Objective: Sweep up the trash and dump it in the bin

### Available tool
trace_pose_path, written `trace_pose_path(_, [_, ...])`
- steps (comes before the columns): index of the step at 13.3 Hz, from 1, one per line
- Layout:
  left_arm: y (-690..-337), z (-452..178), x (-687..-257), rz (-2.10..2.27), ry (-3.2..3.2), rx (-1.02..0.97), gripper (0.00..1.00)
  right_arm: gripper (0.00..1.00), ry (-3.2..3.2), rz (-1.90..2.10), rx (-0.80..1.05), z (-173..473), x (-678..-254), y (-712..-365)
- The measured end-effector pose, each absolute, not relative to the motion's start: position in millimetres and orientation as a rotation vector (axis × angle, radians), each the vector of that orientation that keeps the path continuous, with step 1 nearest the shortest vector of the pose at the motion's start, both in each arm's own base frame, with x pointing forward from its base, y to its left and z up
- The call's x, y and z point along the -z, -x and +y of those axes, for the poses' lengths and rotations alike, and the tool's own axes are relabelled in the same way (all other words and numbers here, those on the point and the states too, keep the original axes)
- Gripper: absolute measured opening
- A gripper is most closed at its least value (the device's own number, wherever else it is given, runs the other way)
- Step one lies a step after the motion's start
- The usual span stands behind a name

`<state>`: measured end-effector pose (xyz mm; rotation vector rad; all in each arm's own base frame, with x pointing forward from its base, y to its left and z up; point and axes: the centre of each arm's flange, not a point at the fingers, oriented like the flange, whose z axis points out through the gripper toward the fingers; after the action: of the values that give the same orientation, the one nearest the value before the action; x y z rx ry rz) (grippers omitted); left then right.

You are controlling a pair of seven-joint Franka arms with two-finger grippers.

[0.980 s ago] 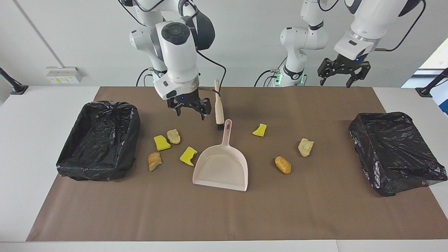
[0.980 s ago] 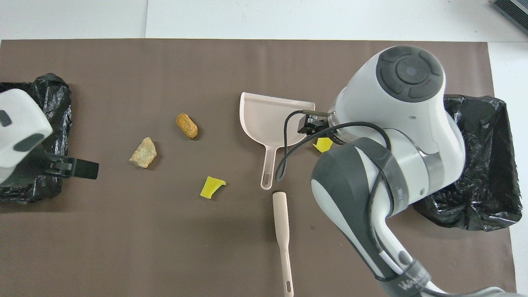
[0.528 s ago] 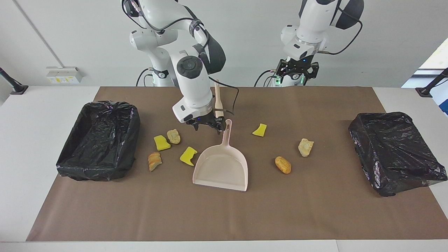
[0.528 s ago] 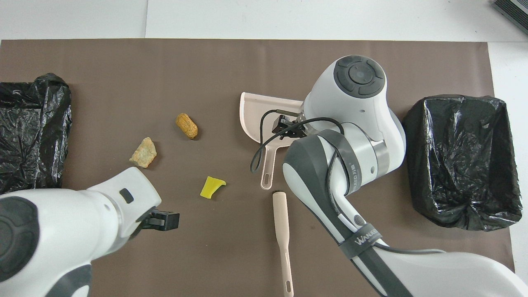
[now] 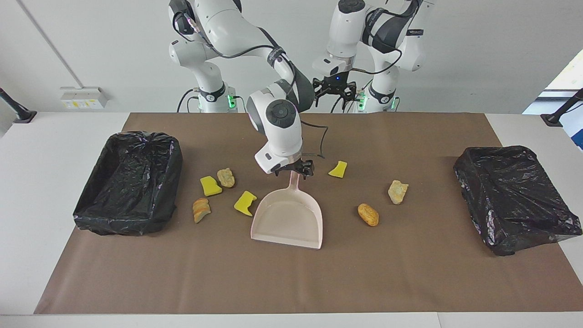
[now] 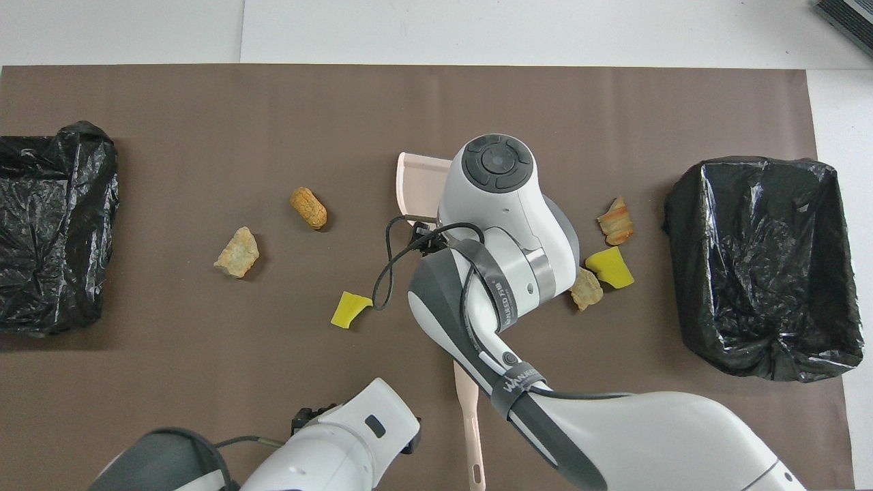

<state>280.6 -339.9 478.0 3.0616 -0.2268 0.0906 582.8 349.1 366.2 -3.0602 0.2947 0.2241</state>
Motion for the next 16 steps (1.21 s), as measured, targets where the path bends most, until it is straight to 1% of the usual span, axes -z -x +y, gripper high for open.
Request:
trace_pose_path(3, [-242,-382,-443,-0.232,-3.033,-0.103,1.0,1.0,3.049,0.3,-0.221,353,-353,-585])
trace_pose_path(5, [-233,-409,-416,-0.216,-3.003,-0.125,1.0,1.0,3.043,0.299,-0.234,356,-351,-583])
trace_pose_path(8, [-222,-434,-382,-0.222,-2.993,-0.125,1.0,1.0,3.051,0.295,-0.259,357,-349,-580])
trace_pose_path(9, [-218,-440,-375,-0.225,-2.994,-0.122,1.0,0.96,3.053,0.295,-0.266,356,-349,-580])
trace_pose_path(10, [-217,-444,-371,-0.229,-2.995,-0.121,1.0,0.96,3.055,0.294,-0.272,356,-348,-579])
trace_pose_path(12, [-220,-450,-370,-0.228,-2.983,-0.131,1.0,0.81,3.062,0.293,-0.294,356,-347,-577])
trace_pose_path(13, [-222,-452,-369,-0.225,-2.977,-0.136,1.0,0.79,3.063,0.293,-0.297,355,-347,-577])
trace_pose_path(14, [-223,-454,-366,-0.225,-2.98,-0.134,1.0,0.74,3.063,0.293,-0.298,356,-347,-577])
trace_pose_path(16, [-225,-460,-354,-0.227,-2.996,-0.123,1.0,0.74,3.063,0.287,-0.3,358,-347,-575])
